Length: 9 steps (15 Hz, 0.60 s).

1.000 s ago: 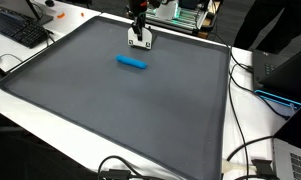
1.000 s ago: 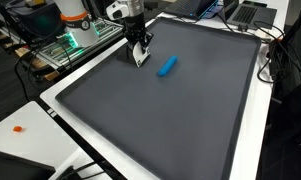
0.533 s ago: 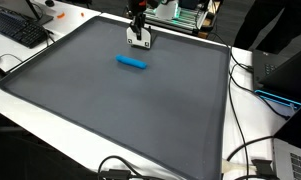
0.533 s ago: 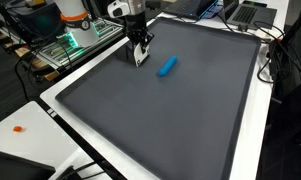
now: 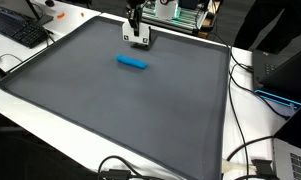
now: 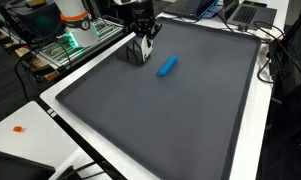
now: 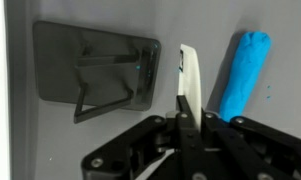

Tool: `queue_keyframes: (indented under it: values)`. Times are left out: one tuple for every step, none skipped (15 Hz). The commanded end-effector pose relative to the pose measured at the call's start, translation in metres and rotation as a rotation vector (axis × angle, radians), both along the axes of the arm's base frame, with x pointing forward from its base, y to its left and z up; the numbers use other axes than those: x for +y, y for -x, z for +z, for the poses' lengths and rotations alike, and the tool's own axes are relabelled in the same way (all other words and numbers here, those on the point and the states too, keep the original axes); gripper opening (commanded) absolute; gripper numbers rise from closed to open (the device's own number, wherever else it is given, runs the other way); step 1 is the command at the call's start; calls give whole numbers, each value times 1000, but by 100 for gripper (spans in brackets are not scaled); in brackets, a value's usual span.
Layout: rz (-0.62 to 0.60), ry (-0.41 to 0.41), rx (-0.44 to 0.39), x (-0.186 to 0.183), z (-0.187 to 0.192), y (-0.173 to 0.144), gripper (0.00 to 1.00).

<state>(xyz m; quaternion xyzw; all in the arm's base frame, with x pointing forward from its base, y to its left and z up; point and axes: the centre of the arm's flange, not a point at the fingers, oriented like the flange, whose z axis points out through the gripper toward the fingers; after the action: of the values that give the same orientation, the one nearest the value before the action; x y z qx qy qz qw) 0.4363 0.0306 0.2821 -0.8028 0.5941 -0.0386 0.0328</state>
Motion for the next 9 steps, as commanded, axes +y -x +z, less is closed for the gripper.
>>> queue_keyframes:
  values:
    - [198, 20, 39, 18, 21, -19, 1]
    - [257, 24, 33, 25, 23, -27, 1]
    - [316, 31, 34, 33, 27, -33, 1]
    - [371, 36, 28, 40, 29, -39, 1]
    - [428, 37, 22, 47, 31, -47, 1]
    - [483, 42, 16, 53, 31, -54, 1]
    - [539, 41, 12, 59, 29, -61, 1]
    - [596, 43, 8, 64, 28, -68, 1]
    - [652, 39, 6, 66, 25, -76, 1]
